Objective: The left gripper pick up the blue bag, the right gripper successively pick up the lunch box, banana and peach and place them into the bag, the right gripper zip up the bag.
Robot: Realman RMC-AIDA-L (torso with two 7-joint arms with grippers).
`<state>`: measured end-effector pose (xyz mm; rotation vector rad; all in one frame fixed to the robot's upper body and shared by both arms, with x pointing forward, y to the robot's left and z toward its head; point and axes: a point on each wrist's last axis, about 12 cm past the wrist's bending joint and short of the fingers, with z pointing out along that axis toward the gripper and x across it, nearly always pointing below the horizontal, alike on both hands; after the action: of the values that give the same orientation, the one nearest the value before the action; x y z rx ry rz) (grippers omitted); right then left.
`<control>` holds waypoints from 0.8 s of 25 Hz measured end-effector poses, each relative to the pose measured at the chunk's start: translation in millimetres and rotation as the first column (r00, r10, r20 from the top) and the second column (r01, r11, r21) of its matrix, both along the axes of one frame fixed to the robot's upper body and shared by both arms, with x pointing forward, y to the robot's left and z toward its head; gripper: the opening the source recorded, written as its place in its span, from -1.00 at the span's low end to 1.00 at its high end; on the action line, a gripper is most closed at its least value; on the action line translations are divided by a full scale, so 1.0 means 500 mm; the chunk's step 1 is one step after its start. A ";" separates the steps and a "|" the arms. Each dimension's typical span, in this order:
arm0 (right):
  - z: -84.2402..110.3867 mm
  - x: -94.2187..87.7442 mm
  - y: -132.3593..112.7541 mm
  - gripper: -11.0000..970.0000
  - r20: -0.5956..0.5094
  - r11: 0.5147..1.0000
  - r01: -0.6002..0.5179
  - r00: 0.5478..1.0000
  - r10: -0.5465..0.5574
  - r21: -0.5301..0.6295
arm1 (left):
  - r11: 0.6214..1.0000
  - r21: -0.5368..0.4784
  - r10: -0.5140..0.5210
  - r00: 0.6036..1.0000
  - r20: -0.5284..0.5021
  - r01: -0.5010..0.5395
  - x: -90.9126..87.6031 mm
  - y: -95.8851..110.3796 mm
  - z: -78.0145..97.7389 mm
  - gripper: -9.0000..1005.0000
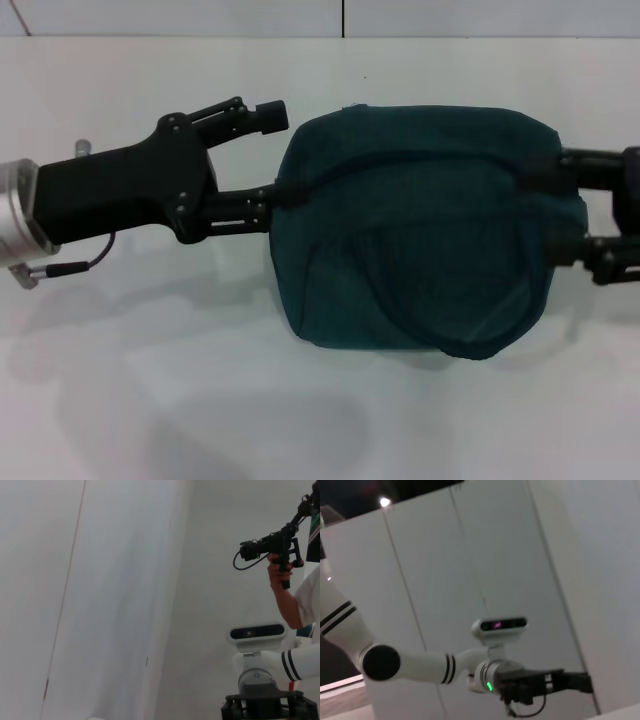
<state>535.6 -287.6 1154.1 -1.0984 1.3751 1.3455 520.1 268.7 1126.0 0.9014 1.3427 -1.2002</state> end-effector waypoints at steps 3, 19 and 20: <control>-0.004 0.002 0.010 0.58 -0.010 1.000 -0.011 1.000 0.011 -0.015 | 1.000 0.005 -0.007 1.000 -0.002 0.007 0.001 -0.006 -0.001 0.77; -0.010 0.011 0.026 0.57 -0.018 0.999 0.000 1.000 -0.001 -0.034 | 0.999 0.034 -0.019 1.000 -0.020 0.019 0.011 -0.018 -0.004 0.77; -0.010 0.011 0.026 0.57 -0.018 0.999 0.000 1.000 -0.001 -0.034 | 0.999 0.035 -0.017 1.000 -0.020 0.017 0.011 -0.018 -0.004 0.77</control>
<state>541.3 -274.8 1148.9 -1.1110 1.4164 1.3390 525.6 259.9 1123.8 0.9293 1.3779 -1.2048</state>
